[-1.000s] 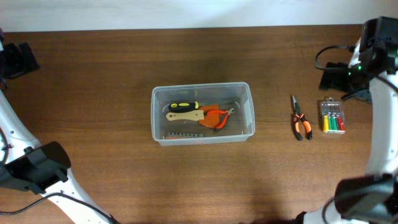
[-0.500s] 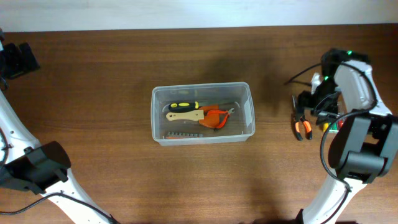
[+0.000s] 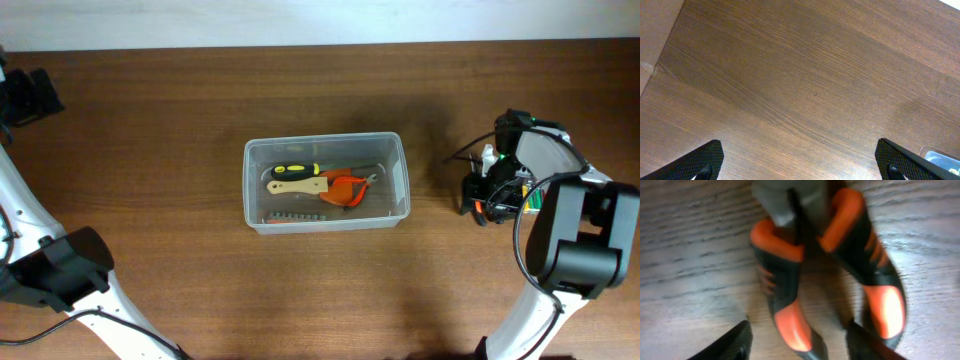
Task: Pack container
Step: 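Grasp the orange-black needle-nose pliers with the right gripper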
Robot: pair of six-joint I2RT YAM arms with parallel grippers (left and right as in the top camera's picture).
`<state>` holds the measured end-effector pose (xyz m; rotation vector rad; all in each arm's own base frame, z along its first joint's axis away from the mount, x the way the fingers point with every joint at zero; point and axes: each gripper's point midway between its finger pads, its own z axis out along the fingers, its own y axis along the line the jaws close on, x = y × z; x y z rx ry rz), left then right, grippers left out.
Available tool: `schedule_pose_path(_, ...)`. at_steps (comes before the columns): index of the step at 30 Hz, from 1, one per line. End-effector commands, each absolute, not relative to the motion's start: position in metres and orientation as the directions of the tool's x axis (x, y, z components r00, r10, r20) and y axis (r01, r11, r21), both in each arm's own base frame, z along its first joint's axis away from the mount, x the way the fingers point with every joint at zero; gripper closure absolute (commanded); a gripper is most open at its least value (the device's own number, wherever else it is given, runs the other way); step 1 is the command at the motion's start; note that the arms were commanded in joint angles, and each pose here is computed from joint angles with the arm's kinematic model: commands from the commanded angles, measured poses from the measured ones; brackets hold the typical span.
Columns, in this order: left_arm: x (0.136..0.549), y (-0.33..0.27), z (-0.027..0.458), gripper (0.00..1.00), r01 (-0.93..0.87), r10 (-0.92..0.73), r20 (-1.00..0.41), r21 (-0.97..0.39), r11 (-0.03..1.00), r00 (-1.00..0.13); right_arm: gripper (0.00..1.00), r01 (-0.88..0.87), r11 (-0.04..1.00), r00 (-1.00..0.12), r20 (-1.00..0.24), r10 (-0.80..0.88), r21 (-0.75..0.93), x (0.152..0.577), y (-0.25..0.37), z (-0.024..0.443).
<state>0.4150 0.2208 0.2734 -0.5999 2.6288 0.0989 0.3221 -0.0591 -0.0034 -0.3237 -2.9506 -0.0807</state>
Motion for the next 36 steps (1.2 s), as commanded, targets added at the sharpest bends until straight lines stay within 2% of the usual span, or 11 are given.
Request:
schedule_pose_path(1, 0.414, 0.221, 0.277, 0.01, -0.436, -0.408, -0.441, -0.041, 0.899, -0.799, 0.53, 0.212, 0.975, -0.960, 0.201, 0.195, 0.066, 0.314, -0.051, -0.025)
schedule_pose_path(14, 0.414, 0.221, 0.277, 0.01, -0.436, -0.408, -0.441, -0.041, 0.899, -0.799, 0.54, 0.186, 0.980, -0.979, 0.097, 0.179, 0.065, 0.338, -0.056, -0.030)
schedule_pose_path(23, 0.414, 0.221, 0.277, 0.01, -0.436, -0.408, -0.441, -0.041, 0.899, -0.799, 0.83, 0.180, 0.981, -0.979, 0.107, 0.172, 0.066, 0.335, -0.056, -0.030)
schedule_pose_path(25, 0.414, 0.221, 0.277, 0.01, -0.436, -0.408, -0.441, -0.041, 0.899, -0.799, 0.85, 0.180, 0.981, -0.978, 0.118, 0.172, 0.066, 0.332, -0.055, -0.029)
schedule_pose_path(29, 0.414, 0.221, 0.277, 0.01, -0.436, -0.408, -0.441, -0.041, 0.899, -0.799, 0.95, 0.188, 0.979, -0.973, 0.147, 0.176, 0.074, 0.326, -0.052, -0.027)
schedule_pose_path(32, 0.414, 0.221, 0.277, 0.01, -0.436, -0.408, -0.441, -0.041, 0.899, -0.800, 0.96, 0.225, 0.972, -0.964, 0.162, 0.212, 0.068, 0.327, -0.052, -0.018)
schedule_pose_path(36, 0.414, 0.221, 0.277, 0.01, -0.436, -0.408, -0.441, -0.041, 0.899, -0.799, 0.96, 0.246, 0.964, -0.965, 0.114, 0.235, 0.102, 0.345, -0.050, 0.025)
